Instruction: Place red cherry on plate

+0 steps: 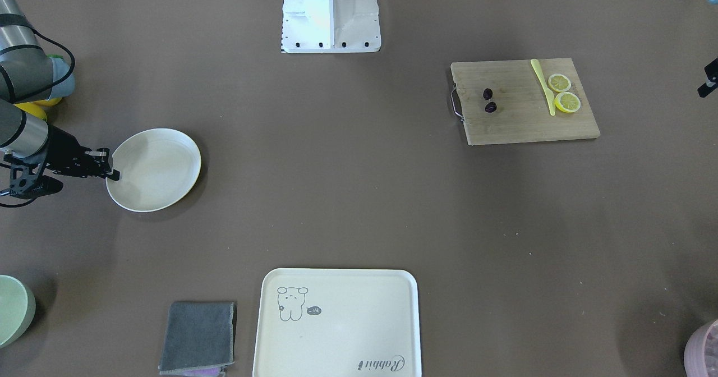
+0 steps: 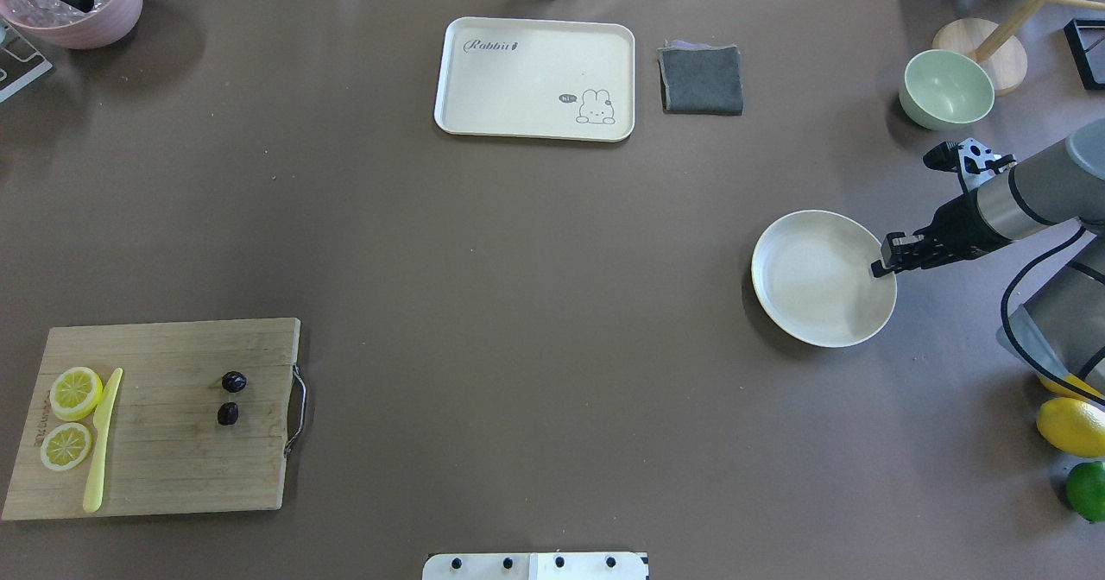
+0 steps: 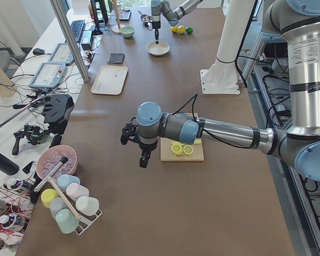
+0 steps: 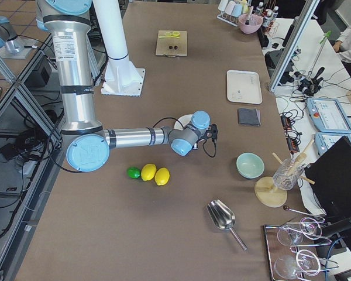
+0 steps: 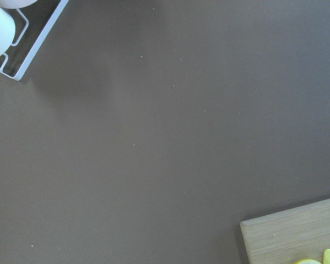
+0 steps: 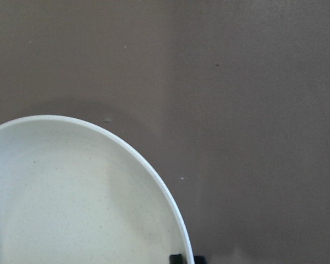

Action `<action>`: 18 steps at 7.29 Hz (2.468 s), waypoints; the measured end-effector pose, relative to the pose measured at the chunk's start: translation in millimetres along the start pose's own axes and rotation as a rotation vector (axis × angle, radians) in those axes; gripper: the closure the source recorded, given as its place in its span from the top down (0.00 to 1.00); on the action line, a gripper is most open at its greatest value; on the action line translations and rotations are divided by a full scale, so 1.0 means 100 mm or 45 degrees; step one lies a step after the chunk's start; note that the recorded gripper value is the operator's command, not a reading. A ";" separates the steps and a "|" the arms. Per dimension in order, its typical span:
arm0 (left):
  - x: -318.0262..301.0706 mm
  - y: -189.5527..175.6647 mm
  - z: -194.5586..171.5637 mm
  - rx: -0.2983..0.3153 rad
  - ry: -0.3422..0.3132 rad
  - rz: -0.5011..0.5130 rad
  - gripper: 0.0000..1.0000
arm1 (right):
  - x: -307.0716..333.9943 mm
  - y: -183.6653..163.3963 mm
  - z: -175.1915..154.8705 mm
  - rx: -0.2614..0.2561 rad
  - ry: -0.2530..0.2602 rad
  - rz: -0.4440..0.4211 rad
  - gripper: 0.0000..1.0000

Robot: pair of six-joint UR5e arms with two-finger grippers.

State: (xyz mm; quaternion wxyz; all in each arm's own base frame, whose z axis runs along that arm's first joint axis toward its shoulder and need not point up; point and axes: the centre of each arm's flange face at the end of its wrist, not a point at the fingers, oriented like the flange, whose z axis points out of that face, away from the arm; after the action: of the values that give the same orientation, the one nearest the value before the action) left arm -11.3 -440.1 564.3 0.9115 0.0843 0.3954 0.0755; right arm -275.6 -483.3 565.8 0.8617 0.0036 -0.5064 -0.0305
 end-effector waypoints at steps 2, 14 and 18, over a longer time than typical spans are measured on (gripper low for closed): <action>0.26 -0.15 0.10 0.005 0.018 -0.050 0.97 | -0.19 0.00 -0.07 0.001 -0.037 -0.006 0.00; 3.29 0.54 1.65 -0.041 0.065 -0.348 0.78 | -2.97 0.64 0.93 0.087 -0.200 0.223 0.00; 3.39 0.60 1.71 -0.057 0.068 -0.328 0.76 | -3.06 0.64 0.95 0.089 -0.208 0.224 0.07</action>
State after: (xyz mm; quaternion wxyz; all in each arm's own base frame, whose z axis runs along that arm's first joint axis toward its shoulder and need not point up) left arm 338.6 -328.8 452.2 0.9044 0.0103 0.4253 -0.0311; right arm -503.9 -399.6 347.0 0.8163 -0.0133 -0.5741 0.0627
